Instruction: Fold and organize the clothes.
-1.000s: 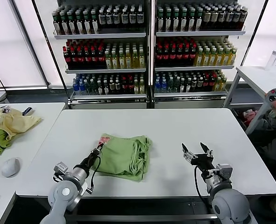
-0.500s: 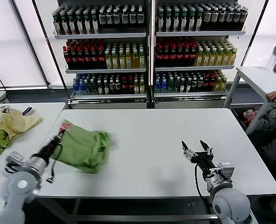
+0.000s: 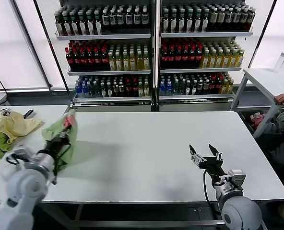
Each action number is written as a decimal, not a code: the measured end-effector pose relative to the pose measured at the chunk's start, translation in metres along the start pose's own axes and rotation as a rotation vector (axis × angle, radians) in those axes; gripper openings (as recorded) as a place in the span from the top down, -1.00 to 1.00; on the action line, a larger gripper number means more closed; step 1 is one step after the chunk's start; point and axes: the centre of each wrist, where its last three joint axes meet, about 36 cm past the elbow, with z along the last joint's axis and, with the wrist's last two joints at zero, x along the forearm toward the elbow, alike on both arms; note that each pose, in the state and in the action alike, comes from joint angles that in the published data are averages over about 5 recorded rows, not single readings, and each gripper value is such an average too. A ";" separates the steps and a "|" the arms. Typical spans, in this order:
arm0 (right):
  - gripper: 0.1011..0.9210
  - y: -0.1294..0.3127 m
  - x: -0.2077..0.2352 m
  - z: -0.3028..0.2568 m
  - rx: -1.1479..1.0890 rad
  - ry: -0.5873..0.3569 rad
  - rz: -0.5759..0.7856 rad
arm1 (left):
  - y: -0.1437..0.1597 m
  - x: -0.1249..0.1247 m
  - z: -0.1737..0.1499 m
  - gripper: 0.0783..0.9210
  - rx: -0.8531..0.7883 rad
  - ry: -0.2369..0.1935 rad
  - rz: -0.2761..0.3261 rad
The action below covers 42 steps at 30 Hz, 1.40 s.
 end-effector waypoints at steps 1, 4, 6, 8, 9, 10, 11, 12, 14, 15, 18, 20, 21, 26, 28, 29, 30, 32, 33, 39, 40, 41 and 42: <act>-0.76 -0.001 0.000 0.000 0.000 -0.001 0.002 | -0.009 -0.005 0.010 0.94 -0.022 0.013 0.004; -0.76 -0.002 0.001 -0.002 0.000 -0.007 0.006 | -0.039 -0.022 0.041 0.94 -0.091 0.052 0.022; -0.76 -0.003 0.002 -0.004 -0.001 -0.012 0.007 | -0.061 -0.032 0.062 0.94 -0.139 0.078 0.037; -0.76 -0.004 0.003 -0.006 -0.001 -0.017 0.009 | -0.083 -0.042 0.082 0.94 -0.187 0.102 0.053; -0.76 -0.005 0.003 -0.007 -0.001 -0.019 0.010 | -0.094 -0.047 0.091 0.94 -0.211 0.114 0.061; -0.76 -0.006 0.003 -0.007 -0.001 -0.021 0.011 | -0.105 -0.051 0.100 0.94 -0.232 0.124 0.070; -0.76 -0.007 0.003 -0.008 -0.001 -0.022 0.012 | -0.116 -0.056 0.108 0.94 -0.252 0.133 0.079; -0.76 -0.008 0.003 -0.009 -0.001 -0.024 0.014 | -0.127 -0.060 0.116 0.93 -0.270 0.141 0.089; -0.76 -0.010 0.002 -0.010 -0.002 -0.026 0.017 | -0.148 -0.068 0.128 0.89 -0.301 0.152 0.111; -0.76 -0.011 0.002 -0.011 -0.002 -0.027 0.018 | -0.158 -0.071 0.133 0.84 -0.315 0.154 0.124; -0.76 -0.012 0.001 -0.011 -0.002 -0.026 0.018 | -0.185 -0.082 0.141 0.65 -0.346 0.142 0.163; -0.76 -0.013 0.000 -0.012 -0.002 -0.025 0.017 | -0.199 -0.087 0.142 0.53 -0.357 0.126 0.188; -0.76 -0.013 -0.001 -0.012 -0.003 -0.025 0.017 | -0.204 -0.089 0.142 0.45 -0.359 0.119 0.198; -0.76 -0.009 -0.008 -0.011 -0.011 -0.031 0.015 | -0.220 -0.091 0.137 0.12 -0.341 0.088 0.235; -0.76 -0.004 -0.013 -0.010 -0.018 -0.034 0.011 | -0.222 -0.089 0.132 -0.03 -0.323 0.069 0.241; -0.76 -0.001 -0.016 -0.009 -0.021 -0.034 0.008 | -0.221 -0.087 0.129 -0.09 -0.313 0.058 0.242; -0.76 0.003 -0.019 -0.007 -0.024 -0.033 0.005 | -0.219 -0.085 0.126 -0.17 -0.304 0.046 0.240; -0.76 0.013 -0.029 -0.004 -0.030 -0.029 -0.003 | -0.212 -0.081 0.119 -0.29 -0.288 0.019 0.227; -0.76 0.019 -0.035 -0.002 -0.034 -0.026 -0.007 | -0.208 -0.078 0.116 -0.37 -0.281 0.005 0.217; -0.76 0.065 -0.079 0.012 -0.055 0.014 -0.031 | -0.161 -0.061 0.099 -0.72 -0.275 -0.068 0.117; -0.76 0.074 -0.087 0.015 -0.058 0.024 -0.037 | -0.152 -0.058 0.097 -0.74 -0.278 -0.078 0.098; -0.76 0.083 -0.094 0.018 -0.060 0.035 -0.042 | -0.143 -0.054 0.095 -0.75 -0.280 -0.086 0.079; -0.76 0.092 -0.102 0.020 -0.061 0.046 -0.047 | -0.135 -0.051 0.094 -0.76 -0.282 -0.093 0.061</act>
